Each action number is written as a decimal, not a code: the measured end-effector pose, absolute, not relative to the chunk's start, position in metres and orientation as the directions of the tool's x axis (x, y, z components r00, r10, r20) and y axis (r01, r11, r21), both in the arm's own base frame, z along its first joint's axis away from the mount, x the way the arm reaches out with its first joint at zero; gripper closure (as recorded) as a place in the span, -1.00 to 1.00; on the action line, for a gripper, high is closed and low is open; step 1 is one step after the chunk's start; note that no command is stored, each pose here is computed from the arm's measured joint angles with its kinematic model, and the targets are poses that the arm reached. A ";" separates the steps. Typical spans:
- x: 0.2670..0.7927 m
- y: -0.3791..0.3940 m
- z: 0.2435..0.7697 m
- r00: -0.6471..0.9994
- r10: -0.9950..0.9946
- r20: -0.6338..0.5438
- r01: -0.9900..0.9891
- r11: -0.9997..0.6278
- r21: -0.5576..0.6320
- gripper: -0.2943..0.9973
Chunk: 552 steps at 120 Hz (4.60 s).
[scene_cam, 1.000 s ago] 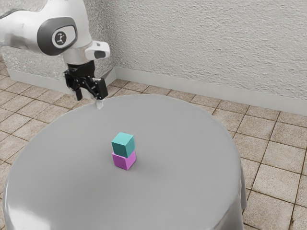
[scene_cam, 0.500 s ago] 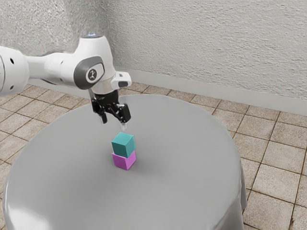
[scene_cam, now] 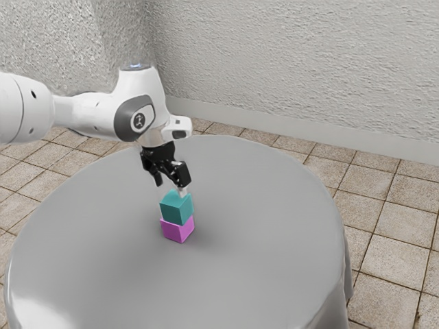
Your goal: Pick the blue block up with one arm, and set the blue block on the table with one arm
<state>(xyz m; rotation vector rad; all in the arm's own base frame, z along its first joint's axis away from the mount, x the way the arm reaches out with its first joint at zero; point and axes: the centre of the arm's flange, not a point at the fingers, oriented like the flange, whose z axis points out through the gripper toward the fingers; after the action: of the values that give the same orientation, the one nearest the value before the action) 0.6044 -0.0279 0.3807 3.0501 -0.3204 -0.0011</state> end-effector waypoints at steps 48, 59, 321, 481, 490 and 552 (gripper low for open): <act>0.602 -0.031 0.370 0.970 -0.242 0.018 -0.242 -0.963 0.118 -0.54; 0.603 -0.031 0.368 0.968 -0.250 0.022 -0.251 -0.961 0.115 -0.54; 0.623 -0.010 0.319 0.993 -0.111 0.029 -0.113 -0.987 0.110 -0.41; 0.607 0.063 0.374 0.998 0.067 0.014 0.066 -0.995 0.073 -0.01; 0.604 0.075 0.372 0.997 0.080 -0.005 0.080 -0.995 0.061 -0.01; 0.616 0.093 0.297 0.988 0.104 -0.117 0.107 -0.994 0.021 -0.01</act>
<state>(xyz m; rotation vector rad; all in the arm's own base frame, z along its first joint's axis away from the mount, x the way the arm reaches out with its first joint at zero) 0.6160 0.0933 0.2967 3.1044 0.1653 -0.1810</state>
